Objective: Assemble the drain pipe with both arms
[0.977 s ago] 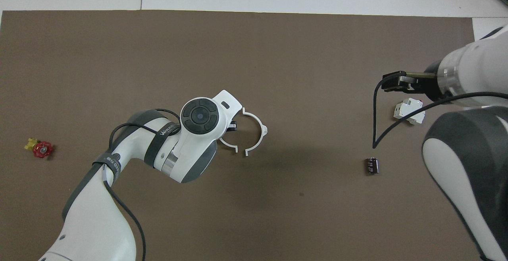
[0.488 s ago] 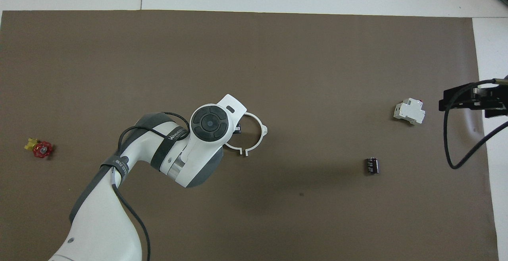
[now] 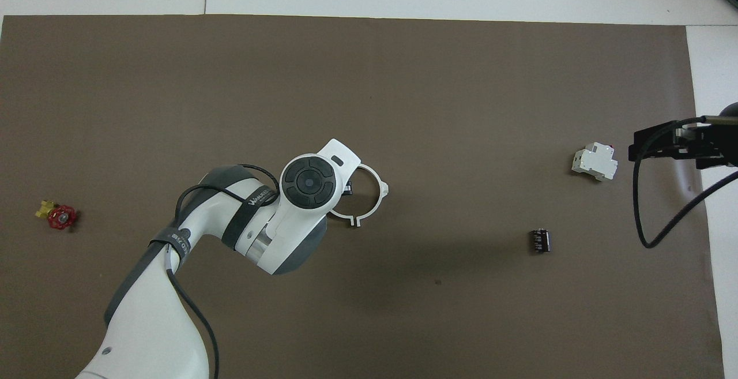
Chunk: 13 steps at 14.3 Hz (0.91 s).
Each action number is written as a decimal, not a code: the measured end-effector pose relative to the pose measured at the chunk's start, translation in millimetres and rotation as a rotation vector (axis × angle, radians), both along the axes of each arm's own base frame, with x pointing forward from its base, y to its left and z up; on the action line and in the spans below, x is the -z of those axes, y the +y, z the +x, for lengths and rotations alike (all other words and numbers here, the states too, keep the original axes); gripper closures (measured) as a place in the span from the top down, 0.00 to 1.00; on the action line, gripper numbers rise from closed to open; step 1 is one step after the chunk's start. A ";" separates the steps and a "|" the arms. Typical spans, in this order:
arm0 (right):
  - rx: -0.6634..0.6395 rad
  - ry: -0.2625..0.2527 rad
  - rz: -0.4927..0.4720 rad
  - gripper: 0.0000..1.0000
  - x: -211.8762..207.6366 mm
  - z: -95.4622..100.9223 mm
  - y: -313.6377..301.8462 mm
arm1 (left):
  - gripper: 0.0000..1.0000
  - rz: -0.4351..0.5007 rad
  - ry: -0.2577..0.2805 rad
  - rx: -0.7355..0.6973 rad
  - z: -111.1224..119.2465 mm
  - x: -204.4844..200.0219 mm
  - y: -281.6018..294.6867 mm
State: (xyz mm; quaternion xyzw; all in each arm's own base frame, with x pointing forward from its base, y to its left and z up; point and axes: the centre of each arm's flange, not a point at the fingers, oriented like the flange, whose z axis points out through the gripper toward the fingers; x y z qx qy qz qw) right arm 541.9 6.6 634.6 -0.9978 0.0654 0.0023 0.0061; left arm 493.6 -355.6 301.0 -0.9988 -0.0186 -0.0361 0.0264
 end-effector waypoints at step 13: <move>0.015 0.013 -0.009 1.00 4.9 0.4 -8.9 | 0.21 0.011 -0.011 0.022 -5.4 -0.8 -7.5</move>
